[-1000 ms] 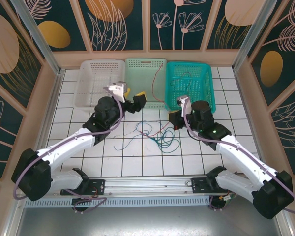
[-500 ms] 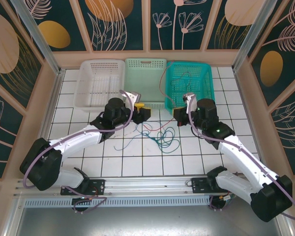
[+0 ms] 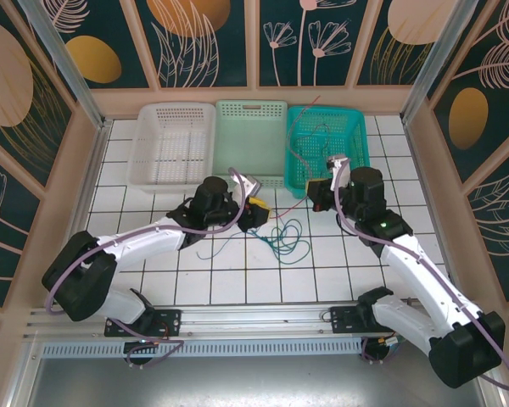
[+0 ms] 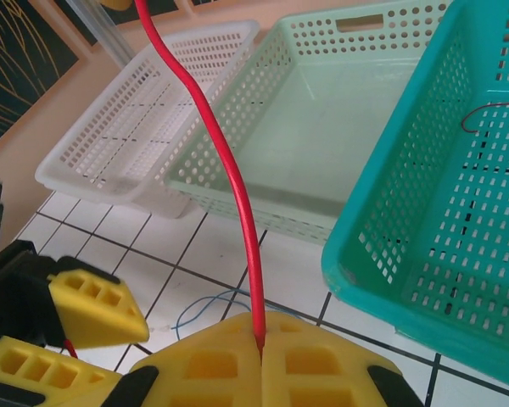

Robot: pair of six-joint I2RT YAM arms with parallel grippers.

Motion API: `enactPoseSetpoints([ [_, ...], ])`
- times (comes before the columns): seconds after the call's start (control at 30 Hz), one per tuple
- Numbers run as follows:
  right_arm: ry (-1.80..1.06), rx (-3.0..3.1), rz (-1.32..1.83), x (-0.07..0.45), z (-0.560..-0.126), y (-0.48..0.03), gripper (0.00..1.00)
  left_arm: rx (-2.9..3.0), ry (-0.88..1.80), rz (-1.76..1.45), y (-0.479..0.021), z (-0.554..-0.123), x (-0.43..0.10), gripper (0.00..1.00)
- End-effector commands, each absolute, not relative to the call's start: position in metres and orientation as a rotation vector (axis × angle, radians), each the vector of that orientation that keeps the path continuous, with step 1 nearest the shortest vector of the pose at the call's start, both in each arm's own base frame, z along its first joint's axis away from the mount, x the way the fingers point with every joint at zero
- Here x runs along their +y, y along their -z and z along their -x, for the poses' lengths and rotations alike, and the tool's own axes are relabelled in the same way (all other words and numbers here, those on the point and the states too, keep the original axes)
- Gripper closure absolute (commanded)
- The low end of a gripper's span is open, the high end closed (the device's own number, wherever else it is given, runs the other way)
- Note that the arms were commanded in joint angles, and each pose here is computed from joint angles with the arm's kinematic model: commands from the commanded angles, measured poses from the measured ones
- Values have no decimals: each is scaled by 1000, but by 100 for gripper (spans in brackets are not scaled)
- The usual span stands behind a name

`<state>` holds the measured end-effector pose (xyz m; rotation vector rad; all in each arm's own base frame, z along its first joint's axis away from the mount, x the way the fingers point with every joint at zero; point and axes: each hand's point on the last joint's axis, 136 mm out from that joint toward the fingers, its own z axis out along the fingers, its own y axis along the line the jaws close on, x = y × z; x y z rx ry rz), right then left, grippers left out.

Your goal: Untangle the cables

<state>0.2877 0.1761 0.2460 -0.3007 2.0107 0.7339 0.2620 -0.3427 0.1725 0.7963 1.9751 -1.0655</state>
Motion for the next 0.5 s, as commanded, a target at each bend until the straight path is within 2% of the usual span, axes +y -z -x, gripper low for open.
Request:
enactPoseSetpoints([
  [0.0, -773, 1928, 258, 174, -291, -274, 100, 1945, 1105, -835, -178, -256, -353, 70],
  [0.07, -786, 1914, 238, 174, -293, -276, 100, 1940, 1120, -831, -178, -255, -356, 79],
  [0.17, -814, 1883, 195, 173, -297, -281, 100, 1947, 1128, -793, -177, -257, -359, 99],
  [0.47, -925, 1751, 22, 164, -306, -304, 100, 1959, 1174, -636, -174, -265, -362, 100],
])
